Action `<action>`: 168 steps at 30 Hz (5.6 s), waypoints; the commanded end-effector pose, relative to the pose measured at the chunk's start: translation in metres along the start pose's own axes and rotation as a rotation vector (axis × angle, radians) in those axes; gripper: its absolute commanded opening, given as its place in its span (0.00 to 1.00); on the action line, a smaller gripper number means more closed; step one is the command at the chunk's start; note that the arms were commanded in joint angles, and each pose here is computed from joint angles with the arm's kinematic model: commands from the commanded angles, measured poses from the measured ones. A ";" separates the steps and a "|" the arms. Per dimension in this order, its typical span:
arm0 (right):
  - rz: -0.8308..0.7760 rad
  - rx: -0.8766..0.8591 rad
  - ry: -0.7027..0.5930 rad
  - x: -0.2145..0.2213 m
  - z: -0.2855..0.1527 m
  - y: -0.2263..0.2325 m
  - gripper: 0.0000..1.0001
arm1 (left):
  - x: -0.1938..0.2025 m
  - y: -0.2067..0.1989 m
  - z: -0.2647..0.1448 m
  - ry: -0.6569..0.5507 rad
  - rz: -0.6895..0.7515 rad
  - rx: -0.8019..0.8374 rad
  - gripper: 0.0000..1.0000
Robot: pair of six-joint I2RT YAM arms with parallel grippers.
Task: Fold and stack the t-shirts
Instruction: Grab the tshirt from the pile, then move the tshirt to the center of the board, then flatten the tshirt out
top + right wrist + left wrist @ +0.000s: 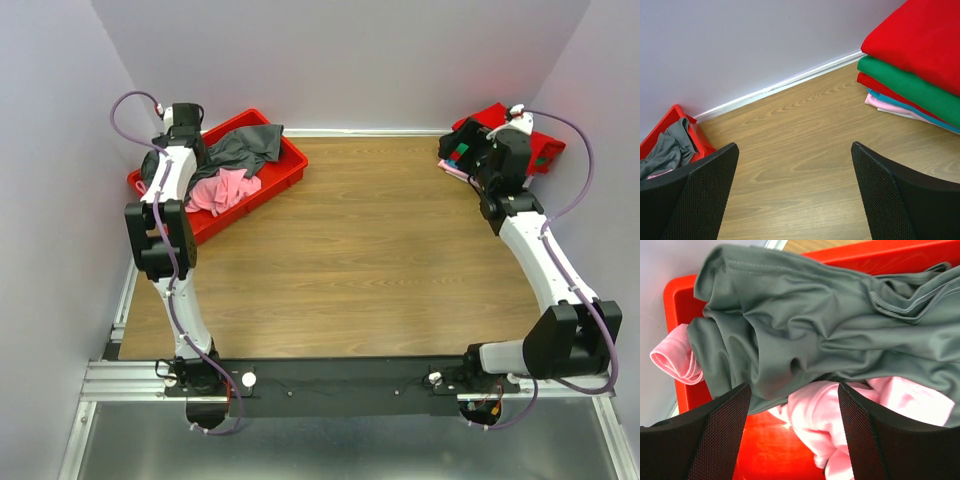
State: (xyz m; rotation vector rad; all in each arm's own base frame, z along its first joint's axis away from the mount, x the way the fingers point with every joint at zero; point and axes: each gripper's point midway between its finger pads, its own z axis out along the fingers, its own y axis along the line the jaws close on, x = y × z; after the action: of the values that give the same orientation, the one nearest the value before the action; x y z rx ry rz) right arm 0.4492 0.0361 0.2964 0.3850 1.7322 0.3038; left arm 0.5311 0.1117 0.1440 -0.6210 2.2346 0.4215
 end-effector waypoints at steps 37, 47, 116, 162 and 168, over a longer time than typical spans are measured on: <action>0.003 -0.196 0.115 0.002 0.014 0.032 1.00 | -0.145 -0.167 -0.356 -0.558 0.003 0.930 0.00; -0.025 0.002 0.030 -0.010 0.012 -0.008 1.00 | -0.180 -0.158 -0.532 -0.833 -0.022 1.346 0.00; -0.296 -0.189 0.832 0.297 0.089 0.022 0.74 | 0.318 -0.164 -0.187 0.450 0.614 0.662 0.74; -0.255 0.445 0.946 0.237 -0.064 -0.118 0.01 | 0.075 -0.320 -0.166 -0.168 0.558 0.628 0.00; -0.260 0.556 0.930 0.234 -0.082 -0.142 0.01 | 0.052 -0.333 -0.184 -0.251 0.524 0.695 0.62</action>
State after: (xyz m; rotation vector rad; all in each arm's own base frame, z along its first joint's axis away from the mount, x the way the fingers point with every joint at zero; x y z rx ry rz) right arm 0.3288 0.0299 0.0412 0.3409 2.7694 -0.0983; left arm 0.5641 -0.2624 0.1672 0.3788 2.1661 -0.0207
